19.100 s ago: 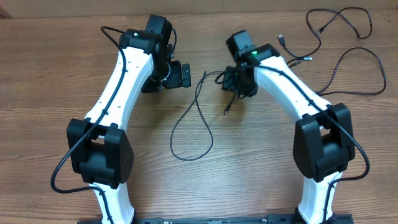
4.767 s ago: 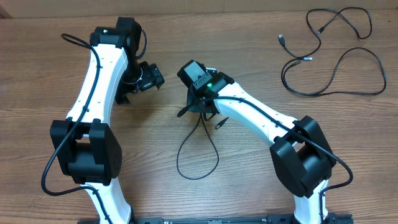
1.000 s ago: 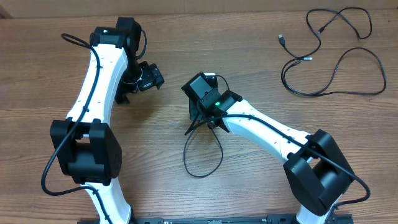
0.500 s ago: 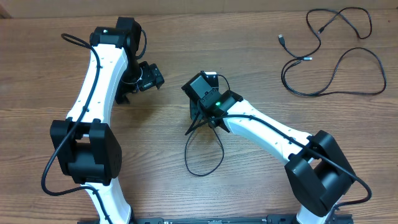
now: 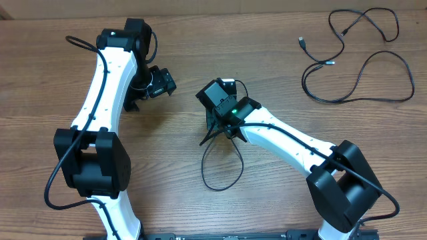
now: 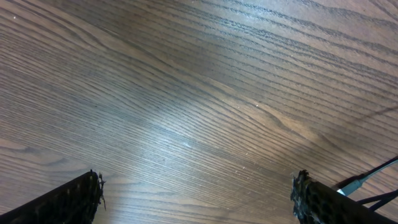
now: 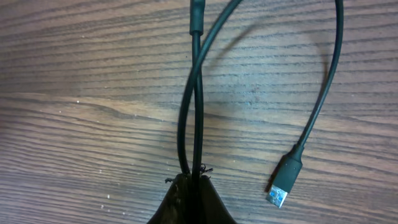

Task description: Untangle cables

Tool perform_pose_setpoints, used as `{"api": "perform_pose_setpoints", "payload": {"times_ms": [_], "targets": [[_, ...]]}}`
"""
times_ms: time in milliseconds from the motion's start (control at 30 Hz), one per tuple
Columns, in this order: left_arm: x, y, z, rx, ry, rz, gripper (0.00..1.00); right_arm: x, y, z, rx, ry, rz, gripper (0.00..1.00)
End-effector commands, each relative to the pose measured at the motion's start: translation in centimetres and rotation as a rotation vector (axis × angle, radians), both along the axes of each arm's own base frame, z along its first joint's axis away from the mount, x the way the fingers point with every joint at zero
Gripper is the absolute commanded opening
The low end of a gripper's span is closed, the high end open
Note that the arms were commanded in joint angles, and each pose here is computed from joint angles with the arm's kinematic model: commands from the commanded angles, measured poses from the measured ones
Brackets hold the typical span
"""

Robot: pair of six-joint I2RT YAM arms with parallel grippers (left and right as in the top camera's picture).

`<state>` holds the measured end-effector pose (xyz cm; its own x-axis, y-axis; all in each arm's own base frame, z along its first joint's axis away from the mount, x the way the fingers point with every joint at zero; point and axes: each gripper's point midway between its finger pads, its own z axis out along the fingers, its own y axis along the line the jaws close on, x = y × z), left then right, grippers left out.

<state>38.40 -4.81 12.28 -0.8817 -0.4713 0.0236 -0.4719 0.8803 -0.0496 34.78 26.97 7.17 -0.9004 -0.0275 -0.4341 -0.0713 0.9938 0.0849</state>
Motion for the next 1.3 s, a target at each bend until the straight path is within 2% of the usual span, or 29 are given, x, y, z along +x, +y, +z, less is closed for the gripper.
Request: {"api": "perform_pose_setpoints", "payload": {"times_ms": [0,333,1267], "targets": [[0.5,0.3,1.6,0.012,-0.053,-0.015,1.0,-0.1,0.0,0.4,0.004,-0.011,0.001,0.04],[0.5,0.3,1.6,0.012,-0.053,-0.015,1.0,-0.4,-0.2,-0.5,-0.011,0.014,0.001,0.04],[0.5,0.3,1.6,0.012,-0.054,-0.015,1.0,-1.4,0.1,-6.5,-0.06,0.139,0.017,0.04]]}}
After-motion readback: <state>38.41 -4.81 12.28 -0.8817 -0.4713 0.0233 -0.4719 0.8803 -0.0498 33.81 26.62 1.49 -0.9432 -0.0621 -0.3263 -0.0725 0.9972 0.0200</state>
